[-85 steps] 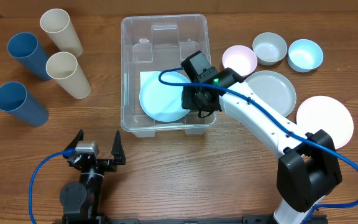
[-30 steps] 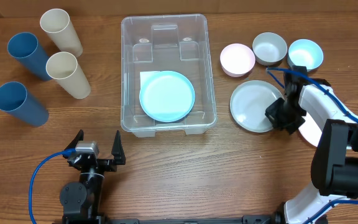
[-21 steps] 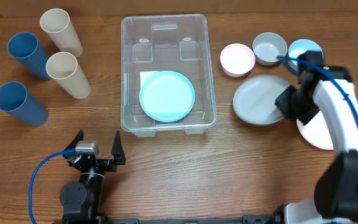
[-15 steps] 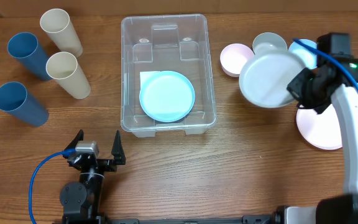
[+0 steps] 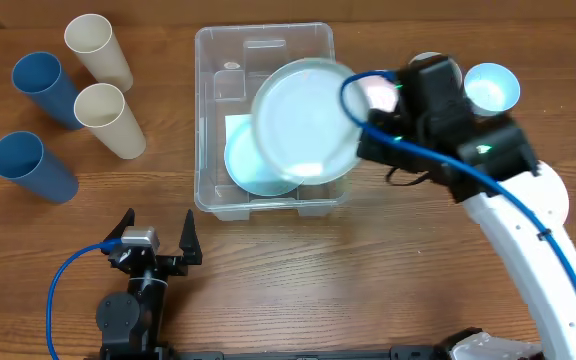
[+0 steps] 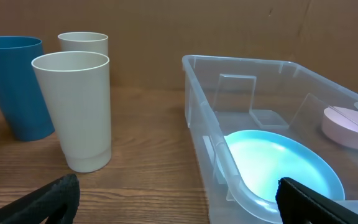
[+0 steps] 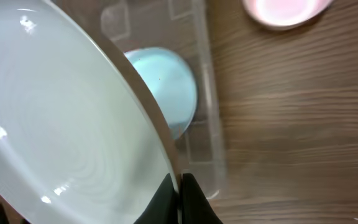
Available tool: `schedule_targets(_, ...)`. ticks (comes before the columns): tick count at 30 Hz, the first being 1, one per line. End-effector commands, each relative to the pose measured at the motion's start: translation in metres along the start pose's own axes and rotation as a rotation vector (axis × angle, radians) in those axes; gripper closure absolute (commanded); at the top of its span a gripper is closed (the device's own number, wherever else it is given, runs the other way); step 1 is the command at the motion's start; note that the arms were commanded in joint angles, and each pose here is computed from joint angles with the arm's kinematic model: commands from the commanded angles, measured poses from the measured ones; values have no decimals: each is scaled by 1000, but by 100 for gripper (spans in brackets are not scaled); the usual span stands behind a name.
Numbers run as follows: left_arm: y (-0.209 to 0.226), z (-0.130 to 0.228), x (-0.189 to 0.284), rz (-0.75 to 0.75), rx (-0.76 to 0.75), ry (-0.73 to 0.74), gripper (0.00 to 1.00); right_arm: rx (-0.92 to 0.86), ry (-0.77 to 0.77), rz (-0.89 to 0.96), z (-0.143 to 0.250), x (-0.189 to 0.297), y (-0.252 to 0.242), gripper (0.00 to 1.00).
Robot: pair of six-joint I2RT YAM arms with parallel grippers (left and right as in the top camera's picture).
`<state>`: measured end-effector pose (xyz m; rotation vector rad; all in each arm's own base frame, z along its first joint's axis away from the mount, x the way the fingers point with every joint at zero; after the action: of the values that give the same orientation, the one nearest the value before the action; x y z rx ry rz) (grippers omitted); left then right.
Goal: Pack container
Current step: 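Lift the grey plate with the right gripper and stack it in the bin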
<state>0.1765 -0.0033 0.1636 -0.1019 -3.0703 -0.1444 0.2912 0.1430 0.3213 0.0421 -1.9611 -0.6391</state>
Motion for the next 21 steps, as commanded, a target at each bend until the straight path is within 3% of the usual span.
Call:
schedule_targets(1, 0, 0, 0, 2, -22, -4, 0, 37, 13, 25, 5, -26, 18, 96)
schedule_targets(13, 0, 0, 0, 2, -22, -4, 0, 60, 148, 160, 14, -148, 19, 96)
schedule_targets(19, 0, 0, 0, 3, -22, -3, 0, 62, 195, 216, 21, -180, 10, 96)
schedule_targets(21, 0, 0, 0, 2, -22, -4, 0, 66, 209, 226, 23, -185, 7, 92)
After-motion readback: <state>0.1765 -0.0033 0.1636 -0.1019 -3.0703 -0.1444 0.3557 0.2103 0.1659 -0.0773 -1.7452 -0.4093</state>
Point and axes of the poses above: each gripper's point midway between its finger pads, its own x axis back along the fingers, its own y axis along the line the jaws close on, z = x × y, the point moved 7 cm from there along x, back along the fingers, and after that the axes turned 11 degrees about -x, right-handed, at the moved point
